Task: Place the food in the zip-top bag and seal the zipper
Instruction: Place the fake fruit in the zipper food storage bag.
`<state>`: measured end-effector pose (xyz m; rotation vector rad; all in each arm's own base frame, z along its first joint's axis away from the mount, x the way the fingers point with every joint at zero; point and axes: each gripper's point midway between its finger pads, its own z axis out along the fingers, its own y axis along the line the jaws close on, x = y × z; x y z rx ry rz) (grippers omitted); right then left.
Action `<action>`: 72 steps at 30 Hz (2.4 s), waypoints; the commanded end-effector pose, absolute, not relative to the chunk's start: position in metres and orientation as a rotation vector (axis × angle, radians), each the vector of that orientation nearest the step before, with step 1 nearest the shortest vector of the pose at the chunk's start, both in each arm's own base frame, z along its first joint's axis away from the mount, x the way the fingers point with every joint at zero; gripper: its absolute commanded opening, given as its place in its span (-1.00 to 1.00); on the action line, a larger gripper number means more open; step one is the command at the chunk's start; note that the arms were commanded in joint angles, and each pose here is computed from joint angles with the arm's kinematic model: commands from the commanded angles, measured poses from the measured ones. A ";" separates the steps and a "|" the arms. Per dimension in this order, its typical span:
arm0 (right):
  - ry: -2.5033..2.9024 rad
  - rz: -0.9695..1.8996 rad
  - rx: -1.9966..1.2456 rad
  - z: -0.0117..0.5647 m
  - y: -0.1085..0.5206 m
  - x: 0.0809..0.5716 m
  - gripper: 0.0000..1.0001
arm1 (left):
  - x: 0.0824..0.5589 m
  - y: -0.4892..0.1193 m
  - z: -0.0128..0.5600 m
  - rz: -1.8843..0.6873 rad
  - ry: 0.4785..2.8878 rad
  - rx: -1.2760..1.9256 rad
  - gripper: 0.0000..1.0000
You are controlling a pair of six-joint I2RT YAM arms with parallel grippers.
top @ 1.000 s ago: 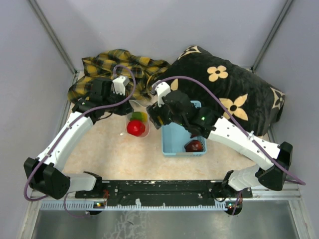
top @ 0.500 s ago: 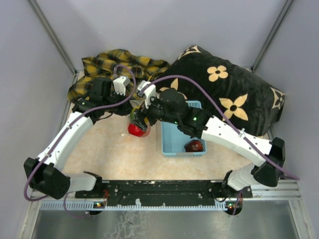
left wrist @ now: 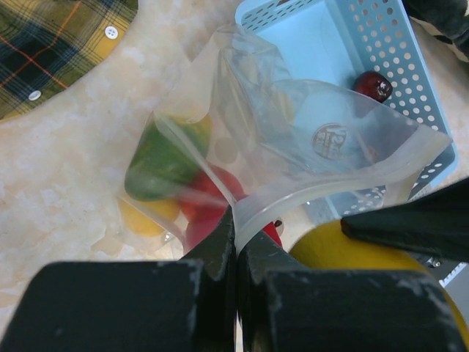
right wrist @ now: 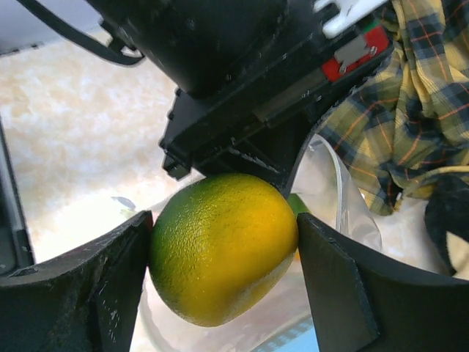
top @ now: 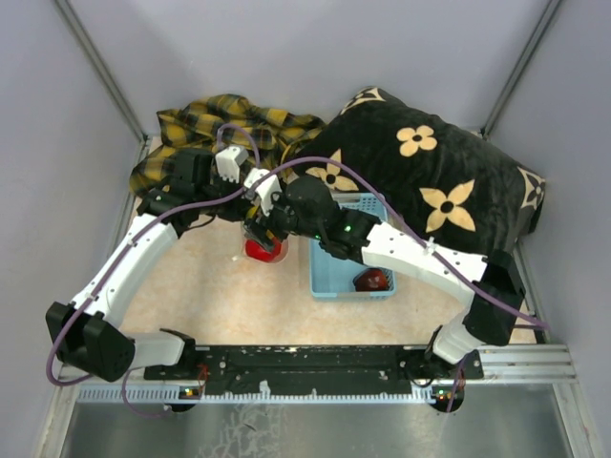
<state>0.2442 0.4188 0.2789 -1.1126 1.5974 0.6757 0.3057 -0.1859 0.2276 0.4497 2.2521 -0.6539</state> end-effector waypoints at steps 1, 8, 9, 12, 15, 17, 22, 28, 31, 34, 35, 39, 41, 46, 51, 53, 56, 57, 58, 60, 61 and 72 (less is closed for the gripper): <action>1.478 0.573 -1.104 0.286 0.421 0.260 0.03 | 0.304 -0.194 0.236 -0.708 2.207 0.476 -1.00; 1.410 0.453 -1.082 0.262 0.406 0.273 0.04 | 0.303 -0.195 0.236 -0.718 2.206 0.481 -1.00; 1.394 0.439 -1.072 0.264 0.404 0.275 0.07 | 0.302 -0.195 0.236 -0.720 2.205 0.483 -1.00; 1.385 0.404 -1.053 0.261 0.401 0.280 0.21 | 0.302 -0.197 0.236 -0.731 2.203 0.490 -1.00; 1.388 0.368 -1.038 0.260 0.400 0.287 0.38 | 0.299 -0.200 0.237 -0.755 2.198 0.504 -1.00; 1.385 0.341 -1.014 0.261 0.399 0.292 0.41 | 0.298 -0.201 0.238 -0.769 2.194 0.512 -1.00; 1.338 0.322 -0.930 0.278 0.396 0.300 0.47 | 0.297 -0.204 0.237 -0.789 2.193 0.526 -1.00; 1.335 0.293 -0.927 0.273 0.396 0.305 0.65 | 0.296 -0.205 0.239 -0.795 2.187 0.525 -1.00; 1.342 0.290 -0.931 0.272 0.395 0.304 0.71 | 0.297 -0.205 0.238 -0.795 2.190 0.520 -1.00; 1.340 0.294 -0.928 0.276 0.393 0.303 0.74 | 0.297 -0.204 0.238 -0.793 2.191 0.519 -1.00; 1.342 0.293 -0.926 0.278 0.391 0.302 0.74 | 0.297 -0.204 0.237 -0.789 2.195 0.515 -1.00; 1.371 0.330 -0.911 0.289 0.385 0.295 0.74 | 0.299 -0.201 0.235 -0.766 2.203 0.501 -1.00; 1.403 0.354 -0.889 0.294 0.378 0.290 0.74 | 0.301 -0.200 0.234 -0.757 2.205 0.494 -1.00; 1.503 0.386 -0.854 0.297 0.360 0.278 0.70 | 0.302 -0.199 0.232 -0.750 2.213 0.486 -1.00; 1.596 0.374 -0.792 0.296 0.339 0.273 0.61 | 0.302 -0.199 0.232 -0.749 2.213 0.481 -1.00; 1.658 0.348 -0.758 0.291 0.331 0.276 0.58 | 0.302 -0.199 0.232 -0.748 2.214 0.482 -1.00; 1.758 0.328 -0.710 0.280 0.323 0.278 0.53 | 0.302 -0.198 0.232 -0.749 2.214 0.479 -1.00; 1.782 0.333 -0.699 0.278 0.322 0.277 0.51 | 0.302 -0.199 0.231 -0.750 2.216 0.480 -1.00; 1.800 0.347 -0.691 0.276 0.323 0.275 0.49 | 0.302 -0.199 0.232 -0.753 2.215 0.480 -1.00; 1.830 0.388 -0.672 0.271 0.326 0.271 0.43 | 0.303 -0.199 0.231 -0.752 2.217 0.479 -1.00; 1.845 0.406 -0.663 0.268 0.328 0.270 0.40 | 0.303 -0.199 0.231 -0.750 2.218 0.479 -1.00; 1.958 0.393 -0.654 0.236 0.337 0.272 -0.06 | 0.303 -0.197 0.233 -0.744 2.211 0.473 -1.00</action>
